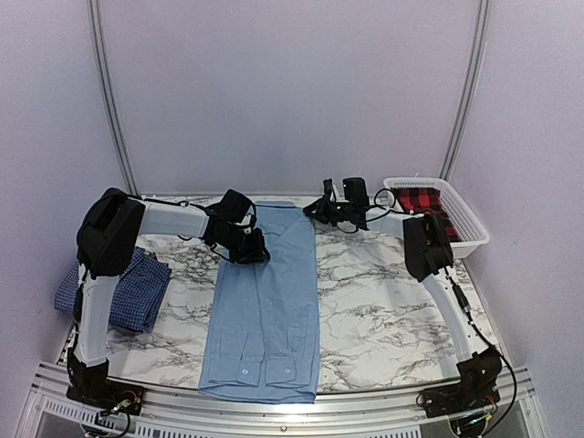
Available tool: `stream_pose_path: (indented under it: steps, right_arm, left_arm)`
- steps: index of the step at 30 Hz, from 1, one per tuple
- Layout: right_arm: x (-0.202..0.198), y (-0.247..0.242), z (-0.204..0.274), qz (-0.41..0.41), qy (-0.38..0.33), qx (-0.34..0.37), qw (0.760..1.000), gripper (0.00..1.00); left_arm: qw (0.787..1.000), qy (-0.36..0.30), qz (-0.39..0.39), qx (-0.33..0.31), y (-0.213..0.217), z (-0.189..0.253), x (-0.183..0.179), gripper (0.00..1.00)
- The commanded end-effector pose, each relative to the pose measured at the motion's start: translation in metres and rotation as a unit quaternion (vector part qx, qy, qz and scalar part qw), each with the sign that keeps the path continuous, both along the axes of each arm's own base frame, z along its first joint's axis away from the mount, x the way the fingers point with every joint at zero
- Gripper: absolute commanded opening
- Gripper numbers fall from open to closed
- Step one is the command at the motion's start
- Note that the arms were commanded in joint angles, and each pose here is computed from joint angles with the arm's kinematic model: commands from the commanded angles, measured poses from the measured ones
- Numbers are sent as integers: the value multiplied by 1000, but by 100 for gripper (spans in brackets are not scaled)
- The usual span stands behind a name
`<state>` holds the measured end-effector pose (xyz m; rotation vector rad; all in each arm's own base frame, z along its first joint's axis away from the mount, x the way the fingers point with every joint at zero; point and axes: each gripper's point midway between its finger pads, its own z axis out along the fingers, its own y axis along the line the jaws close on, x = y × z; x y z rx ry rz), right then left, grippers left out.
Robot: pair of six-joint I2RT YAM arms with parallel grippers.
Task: Fold and stack the long sleeve shirts
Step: Adjust the rectangle-folded shirt at the center of the board.
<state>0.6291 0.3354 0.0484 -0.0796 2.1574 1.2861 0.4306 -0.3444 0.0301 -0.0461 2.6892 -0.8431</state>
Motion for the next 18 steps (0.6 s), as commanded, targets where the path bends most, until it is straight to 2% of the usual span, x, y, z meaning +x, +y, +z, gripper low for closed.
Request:
stream_pose_path:
  steps: [1, 4, 10, 18]
  right_arm:
    - [5, 4, 79, 5, -70, 7, 998, 13]
    - [-6, 8, 102, 15, -78, 10, 997, 15]
    - [-45, 31, 120, 50, -79, -4, 996, 17]
    - [-128, 83, 86, 126, -20, -8, 992, 15]
  left_arm:
    - [1000, -13, -6, -9, 0, 11, 5, 20]
    - [1000, -26, -2, -14, 2, 26, 8, 20]
    - [998, -56, 18, -19, 19, 58, 12, 21]
    - [997, -59, 52, -6, 62, 69, -3, 22]
